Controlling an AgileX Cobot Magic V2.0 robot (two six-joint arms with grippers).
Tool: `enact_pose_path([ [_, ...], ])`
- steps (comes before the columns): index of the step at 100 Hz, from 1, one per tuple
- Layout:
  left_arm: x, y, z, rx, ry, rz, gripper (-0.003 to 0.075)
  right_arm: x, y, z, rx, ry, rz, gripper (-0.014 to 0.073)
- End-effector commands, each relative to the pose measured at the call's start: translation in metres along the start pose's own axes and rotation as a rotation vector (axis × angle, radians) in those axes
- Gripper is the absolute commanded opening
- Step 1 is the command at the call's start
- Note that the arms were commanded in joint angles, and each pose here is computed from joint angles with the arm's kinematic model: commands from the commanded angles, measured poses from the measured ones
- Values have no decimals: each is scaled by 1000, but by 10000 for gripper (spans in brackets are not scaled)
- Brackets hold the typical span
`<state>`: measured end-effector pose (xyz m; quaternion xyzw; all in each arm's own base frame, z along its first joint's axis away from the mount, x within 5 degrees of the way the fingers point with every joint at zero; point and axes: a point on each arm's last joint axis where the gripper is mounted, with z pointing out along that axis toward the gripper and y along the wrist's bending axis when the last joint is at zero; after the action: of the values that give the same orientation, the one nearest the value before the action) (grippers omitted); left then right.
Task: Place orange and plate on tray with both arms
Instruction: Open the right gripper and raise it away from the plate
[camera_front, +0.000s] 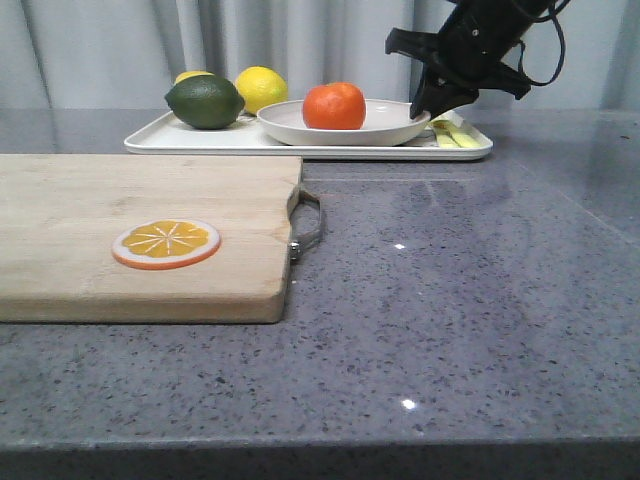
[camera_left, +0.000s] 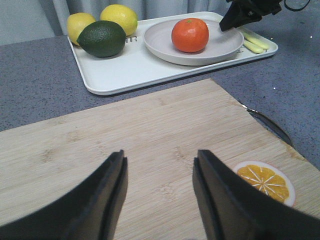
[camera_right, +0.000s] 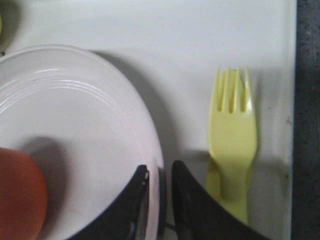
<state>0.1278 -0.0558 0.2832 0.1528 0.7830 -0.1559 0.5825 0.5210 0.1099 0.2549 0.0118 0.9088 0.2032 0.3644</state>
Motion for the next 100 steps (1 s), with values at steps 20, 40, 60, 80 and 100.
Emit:
enact_pose_path([
  [20, -13, 3, -2, -38, -72, -27, 295, -39, 22, -55, -47, -196, -20, 426],
  [40, -13, 3, -2, -38, -72, -27, 295, -57, 30, -107, -54, -267, -78, 438],
  [60, -13, 3, -2, -38, -72, -27, 295, -67, 37, -175, -45, -286, -190, 438],
  [80, -13, 3, -2, -38, -72, -27, 295, -67, 64, -259, -66, -406, -267, 435],
  [100, -13, 3, -2, -38, -72, -27, 295, -34, 73, -307, -64, -389, -314, 435],
])
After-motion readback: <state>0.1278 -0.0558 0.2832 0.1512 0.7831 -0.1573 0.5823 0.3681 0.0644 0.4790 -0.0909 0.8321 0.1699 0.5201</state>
